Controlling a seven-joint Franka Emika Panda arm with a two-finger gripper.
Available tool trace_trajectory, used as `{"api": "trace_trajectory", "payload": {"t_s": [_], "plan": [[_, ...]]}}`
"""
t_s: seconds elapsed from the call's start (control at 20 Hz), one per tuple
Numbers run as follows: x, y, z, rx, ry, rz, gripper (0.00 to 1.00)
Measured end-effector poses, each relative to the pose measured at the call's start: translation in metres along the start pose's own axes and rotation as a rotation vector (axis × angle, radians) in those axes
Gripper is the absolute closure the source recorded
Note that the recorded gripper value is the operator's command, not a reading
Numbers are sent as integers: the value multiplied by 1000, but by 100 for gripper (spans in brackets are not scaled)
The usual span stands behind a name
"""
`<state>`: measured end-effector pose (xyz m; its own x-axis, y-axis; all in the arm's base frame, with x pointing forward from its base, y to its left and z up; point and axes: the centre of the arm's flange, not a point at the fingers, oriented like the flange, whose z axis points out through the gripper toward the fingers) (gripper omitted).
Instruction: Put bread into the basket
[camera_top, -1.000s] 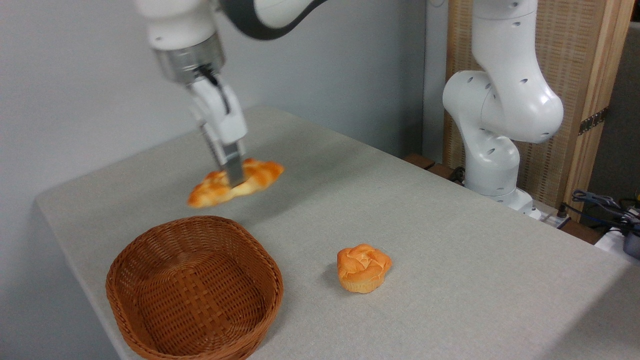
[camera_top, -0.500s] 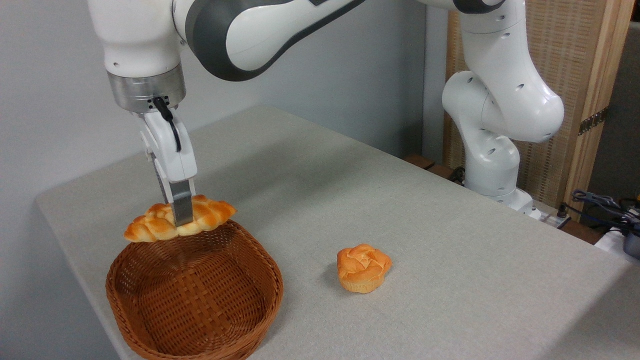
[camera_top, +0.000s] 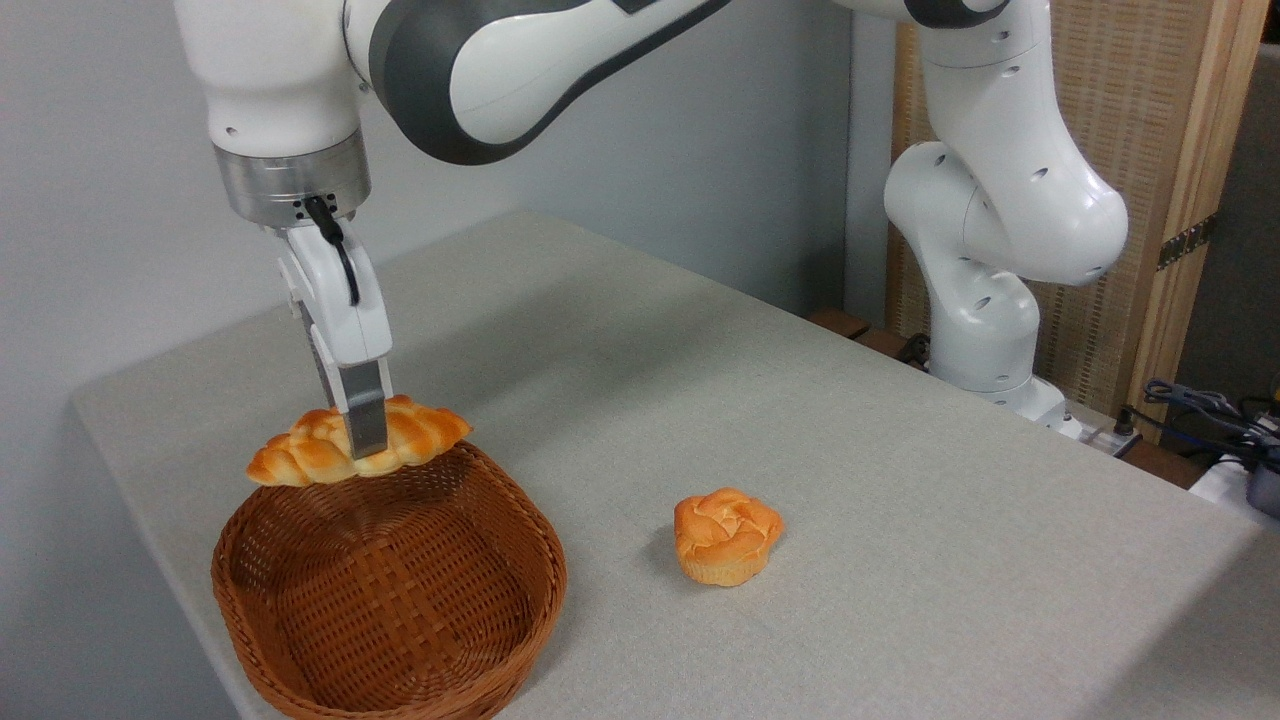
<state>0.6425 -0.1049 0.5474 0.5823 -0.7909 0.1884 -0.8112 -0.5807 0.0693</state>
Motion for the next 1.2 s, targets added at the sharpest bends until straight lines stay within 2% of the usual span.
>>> {"api": "trace_trajectory", "payload": {"t_s": [0.6, 0.75, 1.0, 1.1, 1.2], "plan": [[0, 2, -10, 13, 11, -10, 0], [-2, 9, -32, 30, 23, -36, 0], [-26, 54, -92, 25, -6, -79, 0], [-45, 68, -105, 37, -17, -95, 0], [-65, 75, -108, 57, -53, -112, 0]]}}
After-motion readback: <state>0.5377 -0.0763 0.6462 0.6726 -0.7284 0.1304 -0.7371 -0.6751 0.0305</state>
